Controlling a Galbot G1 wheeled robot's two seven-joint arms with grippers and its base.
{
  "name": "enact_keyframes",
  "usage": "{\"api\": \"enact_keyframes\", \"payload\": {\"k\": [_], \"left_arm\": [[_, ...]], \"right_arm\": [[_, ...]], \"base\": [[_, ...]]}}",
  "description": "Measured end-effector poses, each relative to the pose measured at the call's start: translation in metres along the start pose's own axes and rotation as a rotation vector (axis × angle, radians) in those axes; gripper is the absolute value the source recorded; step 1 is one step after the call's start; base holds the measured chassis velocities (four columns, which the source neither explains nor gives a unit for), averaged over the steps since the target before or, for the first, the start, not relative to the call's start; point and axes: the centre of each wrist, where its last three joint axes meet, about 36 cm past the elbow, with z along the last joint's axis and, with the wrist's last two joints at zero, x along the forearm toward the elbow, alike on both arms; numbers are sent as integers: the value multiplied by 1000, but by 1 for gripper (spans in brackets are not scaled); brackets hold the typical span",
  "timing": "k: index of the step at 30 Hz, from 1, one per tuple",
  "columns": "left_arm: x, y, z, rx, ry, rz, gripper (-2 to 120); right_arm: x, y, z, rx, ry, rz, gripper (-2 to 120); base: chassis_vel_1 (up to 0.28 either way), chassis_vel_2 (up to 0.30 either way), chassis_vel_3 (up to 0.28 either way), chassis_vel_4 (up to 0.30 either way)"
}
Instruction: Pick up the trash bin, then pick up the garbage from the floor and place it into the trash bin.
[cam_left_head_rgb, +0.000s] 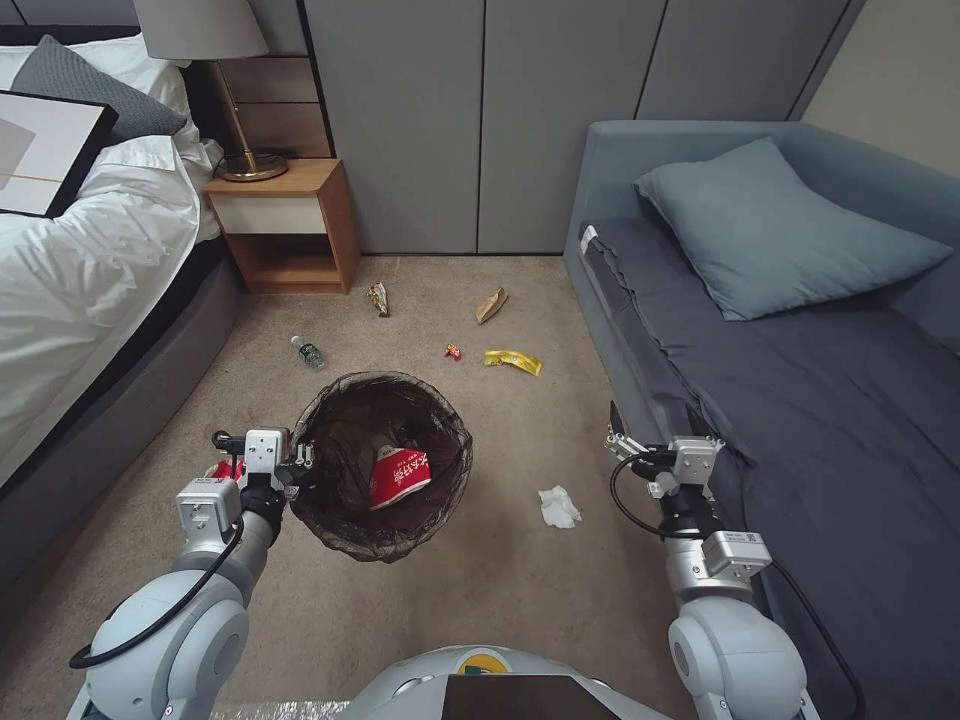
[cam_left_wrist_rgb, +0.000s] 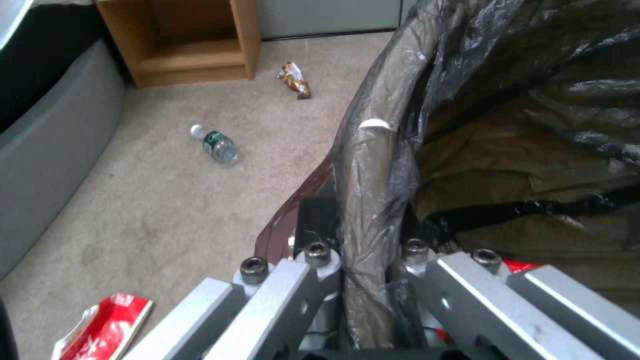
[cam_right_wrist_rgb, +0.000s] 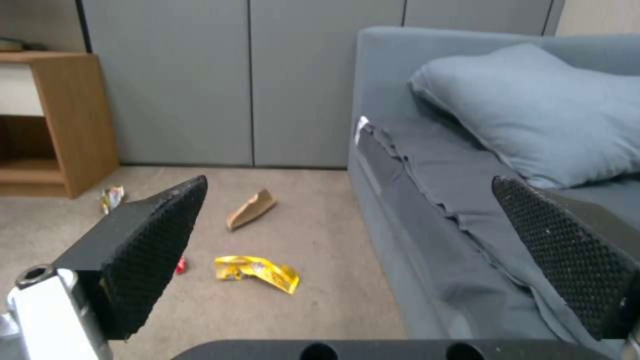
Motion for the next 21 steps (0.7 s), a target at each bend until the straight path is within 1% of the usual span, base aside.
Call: {"api": "enact_keyframes", "payload": {"k": [3,5,6,7,9,10,13,14,17,18,20,21], "left_arm": [[1,0,0,-1,2,0,2],[2,1,1,-4,7,0,2],[2,1,1,-4,7,0,2],[2,1,1,-5,9,1,2],[3,1,2,-9,17,2,2],[3,1,2,-9,17,2,2],[5,3,5,-10,38,-5,2],[5,3,5,-10,38,-5,2],[7,2,9,-8,57,-6,2],[7,2,9,-8,57,-6,2],[7,2,10,-6,65,-4,2],[7,2,10,-6,65,-4,2]], "right_arm": [[-1,-2,0,1,19,-2,100],[-5,-7,-1,-5,61,-25,100],[-5,-7,-1,-5,61,-25,100],[-7,-9,-1,-9,77,-36,100],[-15,-14,2,-27,141,-72,100],[-15,-14,2,-27,141,-72,100],[-29,-22,13,-66,248,-122,100],[-29,-22,13,-66,248,-122,100],[-41,-31,30,-112,342,-147,100],[-41,-31,30,-112,342,-147,100],[-48,-34,42,-127,387,-158,100],[-48,-34,42,-127,387,-158,100]], "base": [[-63,24,31,-32],[0,0,0,0],[0,0,0,0],[0,0,0,0],[0,0,0,0],[0,0,0,0],[0,0,0,0],[0,0,0,0],[0,0,0,0],[0,0,0,0],[0,0,0,0],[0,0,0,0]]}}
